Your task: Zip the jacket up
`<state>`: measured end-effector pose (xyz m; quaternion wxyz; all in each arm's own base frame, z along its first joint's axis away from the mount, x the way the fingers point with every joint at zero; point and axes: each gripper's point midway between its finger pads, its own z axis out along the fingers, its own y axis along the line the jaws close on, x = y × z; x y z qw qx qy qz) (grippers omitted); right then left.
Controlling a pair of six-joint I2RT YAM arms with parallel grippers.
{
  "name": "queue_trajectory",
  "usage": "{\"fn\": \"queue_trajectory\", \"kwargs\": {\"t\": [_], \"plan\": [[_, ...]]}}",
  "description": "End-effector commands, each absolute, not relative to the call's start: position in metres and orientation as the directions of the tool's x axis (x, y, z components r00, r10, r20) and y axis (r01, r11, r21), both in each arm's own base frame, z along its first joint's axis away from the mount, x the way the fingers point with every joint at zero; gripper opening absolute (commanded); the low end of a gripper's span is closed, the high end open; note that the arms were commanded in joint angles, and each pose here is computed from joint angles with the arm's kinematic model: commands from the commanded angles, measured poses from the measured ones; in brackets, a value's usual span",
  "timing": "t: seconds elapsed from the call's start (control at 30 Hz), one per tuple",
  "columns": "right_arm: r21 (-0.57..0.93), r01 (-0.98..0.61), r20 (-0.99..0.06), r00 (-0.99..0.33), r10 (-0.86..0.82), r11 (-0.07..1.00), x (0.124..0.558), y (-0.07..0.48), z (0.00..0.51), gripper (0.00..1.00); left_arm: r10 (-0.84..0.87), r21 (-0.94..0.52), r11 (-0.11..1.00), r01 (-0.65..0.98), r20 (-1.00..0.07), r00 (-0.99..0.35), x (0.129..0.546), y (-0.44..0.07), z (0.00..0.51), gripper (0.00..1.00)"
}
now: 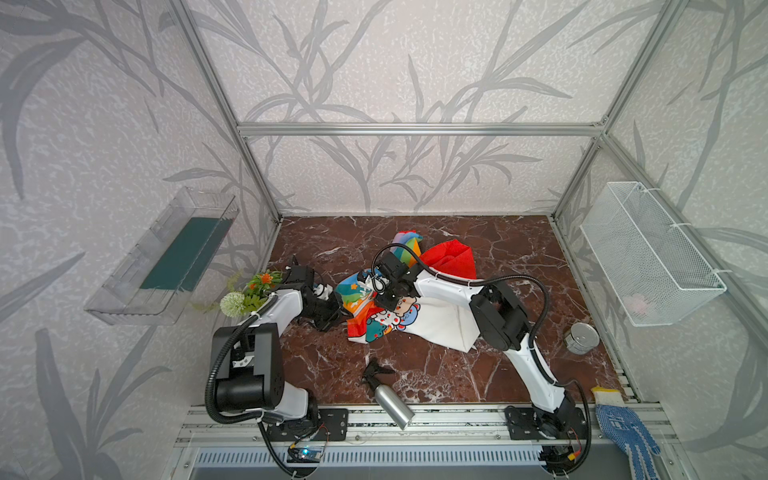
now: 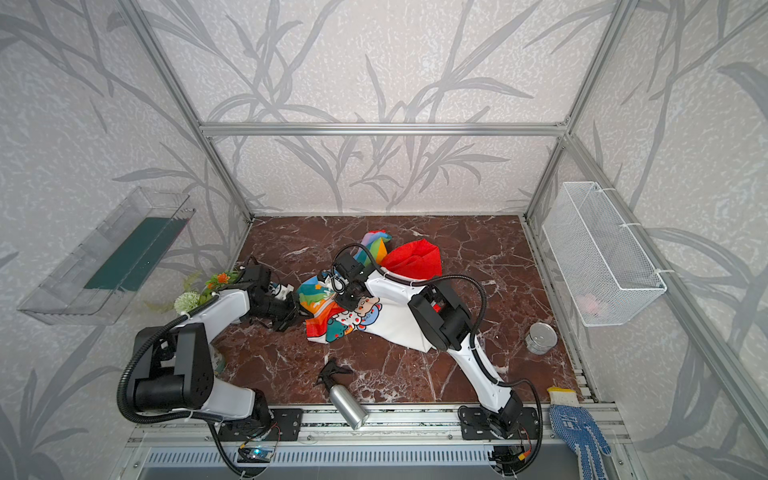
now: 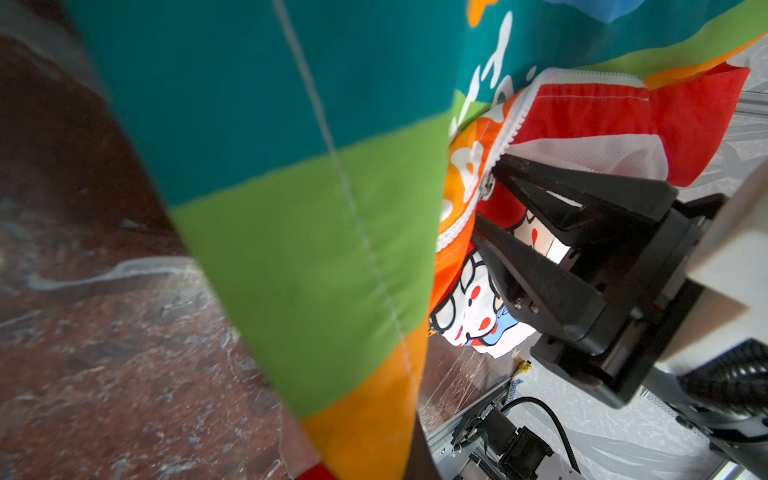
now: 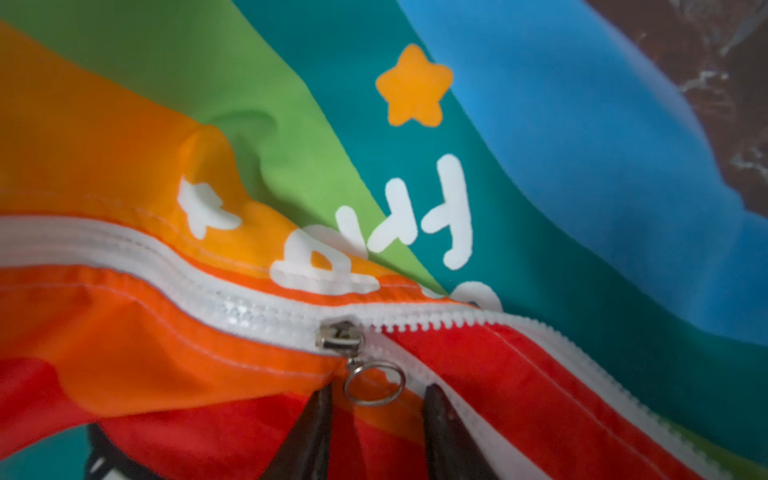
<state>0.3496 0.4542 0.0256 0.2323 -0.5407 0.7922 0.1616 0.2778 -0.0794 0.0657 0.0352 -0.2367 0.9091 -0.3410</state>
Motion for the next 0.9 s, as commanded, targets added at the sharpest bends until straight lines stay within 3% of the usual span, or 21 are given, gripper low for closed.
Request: {"fn": "queue_trajectory", "kwargs": {"t": [0.0,0.53,0.87], "plan": [[-0.023,-0.941,-0.532,-0.275,-0.800,0.339,0.343,0.455,0.017,0.43,-0.449,-0.651,0.645,-0.401,0.101,-0.888,0.277,-0.080,0.065,0.00],[-0.033,-0.955,-0.596,-0.217,-0.773,0.293,0.346,0.453,0.066,0.38,-0.450,-0.650,0.643,-0.404,0.105,-0.887,0.275,-0.081,0.062,0.00],[-0.004,-0.967,-0.596,-0.202,-0.777,0.255,0.341,0.459,0.061,0.38,-0.449,-0.654,0.640,-0.404,0.108,-0.887,0.275,-0.081,0.060,0.00]]}}
